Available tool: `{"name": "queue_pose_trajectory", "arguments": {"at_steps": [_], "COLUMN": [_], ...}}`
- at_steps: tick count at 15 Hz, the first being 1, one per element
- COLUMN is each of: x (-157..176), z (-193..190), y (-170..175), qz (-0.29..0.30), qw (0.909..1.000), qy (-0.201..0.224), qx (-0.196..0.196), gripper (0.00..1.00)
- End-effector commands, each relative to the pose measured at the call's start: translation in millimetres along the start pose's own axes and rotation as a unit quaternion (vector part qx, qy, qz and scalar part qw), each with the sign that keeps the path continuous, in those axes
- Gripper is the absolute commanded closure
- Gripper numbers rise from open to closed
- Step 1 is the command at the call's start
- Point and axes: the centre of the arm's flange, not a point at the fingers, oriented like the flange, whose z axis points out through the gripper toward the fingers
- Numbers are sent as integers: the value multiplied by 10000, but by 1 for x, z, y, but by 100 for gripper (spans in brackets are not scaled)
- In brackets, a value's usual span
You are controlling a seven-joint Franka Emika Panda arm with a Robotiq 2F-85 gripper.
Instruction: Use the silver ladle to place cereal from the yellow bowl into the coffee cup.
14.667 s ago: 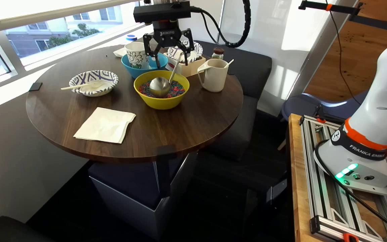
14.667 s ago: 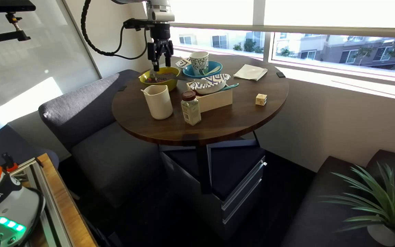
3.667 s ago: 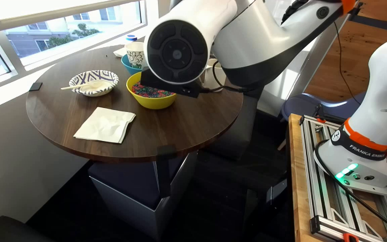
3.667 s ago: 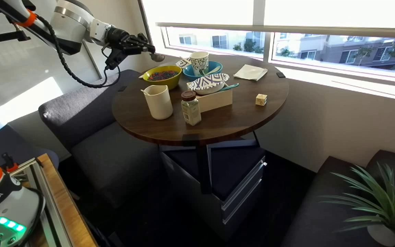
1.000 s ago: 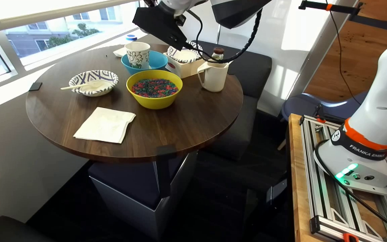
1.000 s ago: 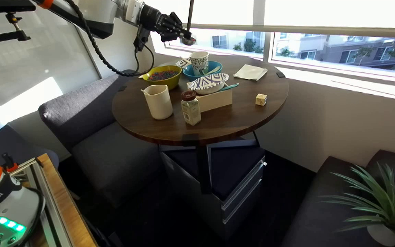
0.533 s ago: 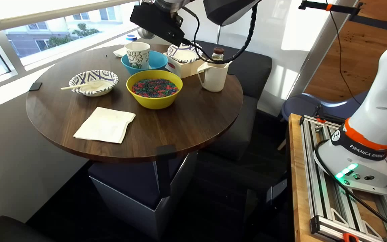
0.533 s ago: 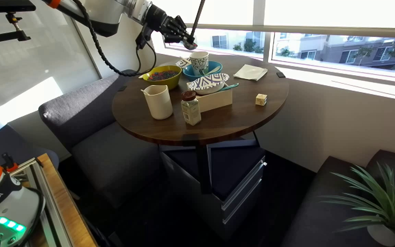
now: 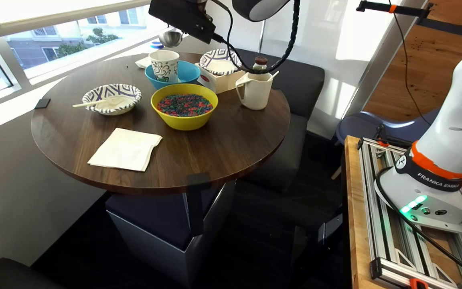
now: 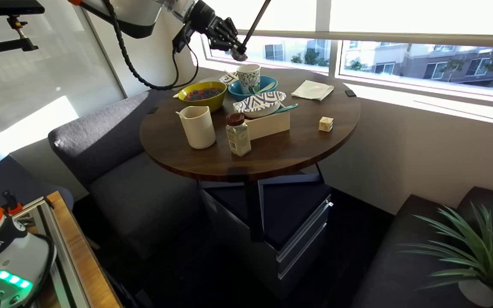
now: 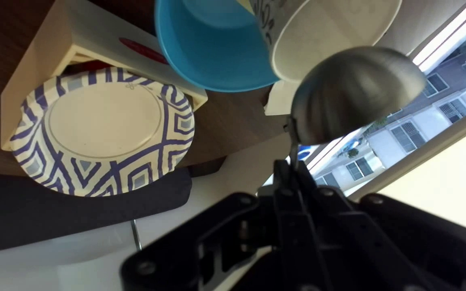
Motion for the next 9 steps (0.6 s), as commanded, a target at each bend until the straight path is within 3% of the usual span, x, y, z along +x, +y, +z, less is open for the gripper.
{"name": "queue_pose_trajectory", "arguments": {"at_steps": [1,9], "x": [5,17], "z": [13,27], "y": [-12,-10], "qz": [0,182], "qw": [9988,9926], "qy": [-470,-1118], "qx": [-99,-449], "gripper": [99,99]}}
